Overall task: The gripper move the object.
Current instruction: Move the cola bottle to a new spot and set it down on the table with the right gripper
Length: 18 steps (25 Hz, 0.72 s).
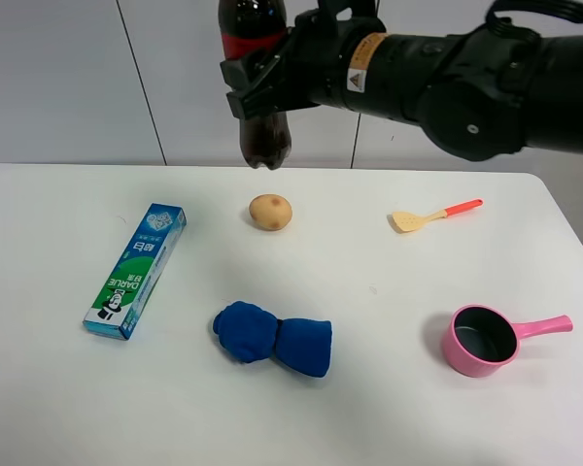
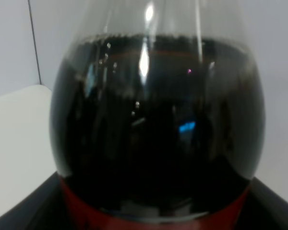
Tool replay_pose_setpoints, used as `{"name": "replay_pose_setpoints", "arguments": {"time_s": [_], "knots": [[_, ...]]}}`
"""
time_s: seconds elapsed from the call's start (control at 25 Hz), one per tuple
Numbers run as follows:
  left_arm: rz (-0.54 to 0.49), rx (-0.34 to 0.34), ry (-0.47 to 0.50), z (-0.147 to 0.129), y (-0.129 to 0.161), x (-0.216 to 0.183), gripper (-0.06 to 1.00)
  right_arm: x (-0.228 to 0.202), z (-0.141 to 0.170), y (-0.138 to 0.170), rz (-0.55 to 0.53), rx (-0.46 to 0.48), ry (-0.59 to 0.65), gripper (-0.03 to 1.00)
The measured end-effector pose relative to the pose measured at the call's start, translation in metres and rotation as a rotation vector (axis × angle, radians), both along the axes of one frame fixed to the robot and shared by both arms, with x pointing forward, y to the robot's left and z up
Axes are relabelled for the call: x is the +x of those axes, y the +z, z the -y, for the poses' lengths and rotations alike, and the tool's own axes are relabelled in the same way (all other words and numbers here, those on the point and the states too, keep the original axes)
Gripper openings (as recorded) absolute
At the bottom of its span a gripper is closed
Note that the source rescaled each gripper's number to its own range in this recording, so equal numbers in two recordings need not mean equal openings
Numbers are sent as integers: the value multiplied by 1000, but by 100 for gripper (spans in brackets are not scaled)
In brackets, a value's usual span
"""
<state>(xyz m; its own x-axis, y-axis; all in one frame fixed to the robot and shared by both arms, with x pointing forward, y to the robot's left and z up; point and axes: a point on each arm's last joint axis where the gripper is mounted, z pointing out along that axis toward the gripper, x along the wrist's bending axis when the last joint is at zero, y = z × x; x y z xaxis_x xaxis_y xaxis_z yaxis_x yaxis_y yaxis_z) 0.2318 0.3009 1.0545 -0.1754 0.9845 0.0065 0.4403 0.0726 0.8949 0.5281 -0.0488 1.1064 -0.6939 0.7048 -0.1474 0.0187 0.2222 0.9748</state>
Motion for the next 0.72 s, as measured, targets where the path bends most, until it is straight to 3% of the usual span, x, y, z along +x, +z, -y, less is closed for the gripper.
{"name": "replay_pose_setpoints", "arguments": {"time_s": [0.24, 0.72], "knots": [[0, 1, 1, 0, 0, 0, 100, 44, -39, -21, -21, -32, -5, 1], [0, 1, 1, 0, 0, 0, 100, 111, -95, -105, -74, -104, -7, 1]]}}
